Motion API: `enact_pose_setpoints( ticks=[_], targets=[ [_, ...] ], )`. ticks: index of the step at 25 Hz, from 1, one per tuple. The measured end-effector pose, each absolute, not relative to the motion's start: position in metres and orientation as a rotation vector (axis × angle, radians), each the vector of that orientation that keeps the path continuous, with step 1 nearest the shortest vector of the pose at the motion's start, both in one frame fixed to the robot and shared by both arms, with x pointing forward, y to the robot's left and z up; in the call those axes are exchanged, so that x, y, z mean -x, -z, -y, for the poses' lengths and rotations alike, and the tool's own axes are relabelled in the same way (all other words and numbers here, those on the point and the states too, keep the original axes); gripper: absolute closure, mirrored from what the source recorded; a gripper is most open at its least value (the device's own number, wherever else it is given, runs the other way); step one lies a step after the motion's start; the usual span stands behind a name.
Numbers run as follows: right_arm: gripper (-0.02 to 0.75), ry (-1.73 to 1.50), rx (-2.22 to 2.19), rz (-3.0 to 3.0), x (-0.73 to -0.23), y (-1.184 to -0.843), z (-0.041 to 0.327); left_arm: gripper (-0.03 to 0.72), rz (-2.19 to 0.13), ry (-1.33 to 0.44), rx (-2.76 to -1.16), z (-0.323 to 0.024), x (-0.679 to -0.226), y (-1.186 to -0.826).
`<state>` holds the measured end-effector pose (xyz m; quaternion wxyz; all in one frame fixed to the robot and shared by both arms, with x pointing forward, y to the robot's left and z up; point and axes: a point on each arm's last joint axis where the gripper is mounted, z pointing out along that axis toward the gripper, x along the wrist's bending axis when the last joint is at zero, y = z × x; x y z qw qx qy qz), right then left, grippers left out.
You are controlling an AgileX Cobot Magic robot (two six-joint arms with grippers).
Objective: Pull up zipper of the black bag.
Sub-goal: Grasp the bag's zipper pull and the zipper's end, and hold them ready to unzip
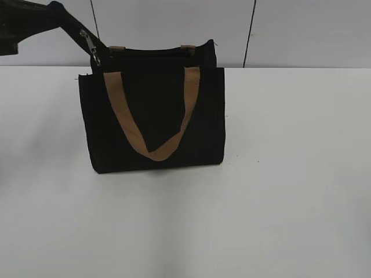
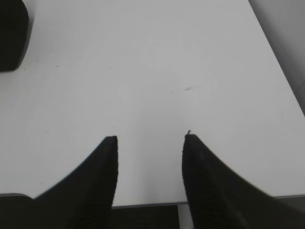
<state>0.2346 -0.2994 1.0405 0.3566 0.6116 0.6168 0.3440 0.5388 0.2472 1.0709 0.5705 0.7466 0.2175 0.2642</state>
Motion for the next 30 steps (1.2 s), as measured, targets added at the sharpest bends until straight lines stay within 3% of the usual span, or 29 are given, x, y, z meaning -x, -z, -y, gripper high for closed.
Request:
enact_pose_setpoints(
  ticks=[14,30],
  targets=[
    [0.395,-0.957,-1.482,-1.586,-0.238,-1.052,0.296,0.665,-0.485,-0.582,-1.692,-0.244,-0.537,-1.076],
    [0.395,-1.117,-1.166,-1.880,-0.344,-1.081,0.270,0.665,-0.471,-0.588,-1.684,-0.244,-0.537,-1.080]
  ],
)
